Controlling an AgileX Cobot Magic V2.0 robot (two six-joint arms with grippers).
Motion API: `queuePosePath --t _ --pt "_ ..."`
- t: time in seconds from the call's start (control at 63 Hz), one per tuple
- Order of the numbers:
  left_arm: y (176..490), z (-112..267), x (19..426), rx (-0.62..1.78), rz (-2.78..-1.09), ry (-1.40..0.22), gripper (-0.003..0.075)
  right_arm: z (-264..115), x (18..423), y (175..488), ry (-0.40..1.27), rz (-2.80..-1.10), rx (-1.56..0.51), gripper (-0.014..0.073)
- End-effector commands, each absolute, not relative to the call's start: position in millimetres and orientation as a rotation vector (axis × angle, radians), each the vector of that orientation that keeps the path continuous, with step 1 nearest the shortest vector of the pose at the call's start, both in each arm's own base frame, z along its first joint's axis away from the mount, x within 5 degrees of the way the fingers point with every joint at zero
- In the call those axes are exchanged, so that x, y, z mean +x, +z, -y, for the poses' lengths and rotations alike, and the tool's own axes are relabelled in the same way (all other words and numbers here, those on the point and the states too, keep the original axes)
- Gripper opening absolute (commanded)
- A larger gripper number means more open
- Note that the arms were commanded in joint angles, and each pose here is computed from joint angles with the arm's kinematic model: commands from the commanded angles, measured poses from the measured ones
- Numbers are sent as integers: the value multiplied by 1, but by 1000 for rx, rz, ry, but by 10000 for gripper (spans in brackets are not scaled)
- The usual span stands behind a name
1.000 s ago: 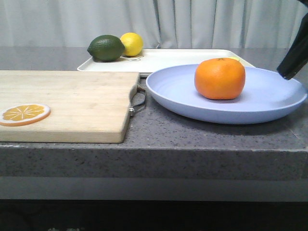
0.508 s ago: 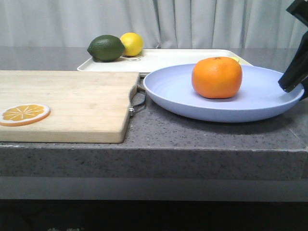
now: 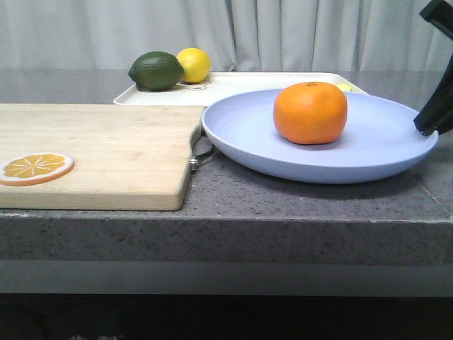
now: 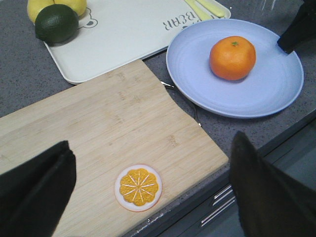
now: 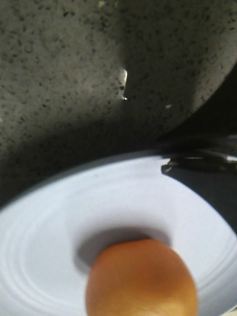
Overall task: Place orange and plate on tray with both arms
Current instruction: 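Lift the plate with the right gripper and carry it onto the white tray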
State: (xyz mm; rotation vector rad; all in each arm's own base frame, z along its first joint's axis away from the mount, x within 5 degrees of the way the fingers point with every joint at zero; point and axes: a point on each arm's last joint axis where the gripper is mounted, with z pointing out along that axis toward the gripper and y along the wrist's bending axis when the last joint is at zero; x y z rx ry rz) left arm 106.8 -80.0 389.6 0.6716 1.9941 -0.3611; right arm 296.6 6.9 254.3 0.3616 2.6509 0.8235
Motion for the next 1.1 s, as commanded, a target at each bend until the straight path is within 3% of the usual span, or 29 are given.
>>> queuePosePath --t 0.0,0.683,1.079 --pt "404 81 108 632 -1900 -391 612 -9 297 274 858 -2576 340 -71" --pt "403 80 108 634 -1906 -389 611 -11 297 276 905 -2572 396 -59" --pt "401 80 107 639 -1931 -389 611 -12 324 328 997 -2461 413 -59"
